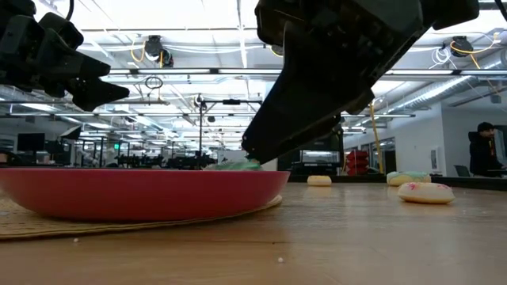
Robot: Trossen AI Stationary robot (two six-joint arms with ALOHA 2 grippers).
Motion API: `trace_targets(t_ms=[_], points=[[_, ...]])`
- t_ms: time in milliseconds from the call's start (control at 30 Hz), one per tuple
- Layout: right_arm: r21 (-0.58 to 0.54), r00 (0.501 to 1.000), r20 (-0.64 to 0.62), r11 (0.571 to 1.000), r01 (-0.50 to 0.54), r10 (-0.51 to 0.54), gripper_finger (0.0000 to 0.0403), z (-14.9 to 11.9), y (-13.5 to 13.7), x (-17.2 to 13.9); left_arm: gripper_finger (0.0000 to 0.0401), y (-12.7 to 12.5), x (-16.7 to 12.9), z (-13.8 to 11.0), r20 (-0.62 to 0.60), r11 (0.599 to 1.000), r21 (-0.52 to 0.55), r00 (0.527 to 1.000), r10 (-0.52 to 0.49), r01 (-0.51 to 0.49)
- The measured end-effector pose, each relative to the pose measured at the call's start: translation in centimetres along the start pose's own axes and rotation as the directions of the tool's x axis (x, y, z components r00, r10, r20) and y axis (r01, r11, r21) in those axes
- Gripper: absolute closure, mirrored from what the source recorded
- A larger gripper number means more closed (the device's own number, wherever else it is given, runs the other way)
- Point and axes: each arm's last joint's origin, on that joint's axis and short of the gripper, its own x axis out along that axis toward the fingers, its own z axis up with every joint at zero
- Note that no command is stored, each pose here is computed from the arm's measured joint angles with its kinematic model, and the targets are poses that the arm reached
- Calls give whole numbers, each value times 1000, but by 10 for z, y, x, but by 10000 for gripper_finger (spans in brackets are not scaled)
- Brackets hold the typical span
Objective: Pick & Place donuts
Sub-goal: Put the small white donut into the pink plate
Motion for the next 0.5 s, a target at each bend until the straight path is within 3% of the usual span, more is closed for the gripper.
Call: trace_targets(t_ms=[300, 500], points=[[-4, 1000, -2, 1000, 10, -10, 153, 3, -4, -1, 36, 0, 0, 0, 0, 1000, 0, 1000, 0, 0], [-3, 1000, -18, 1000, -5, 5, 156, 13, -5, -21, 36, 0, 0, 0, 0, 1000, 0, 1000, 0, 0]])
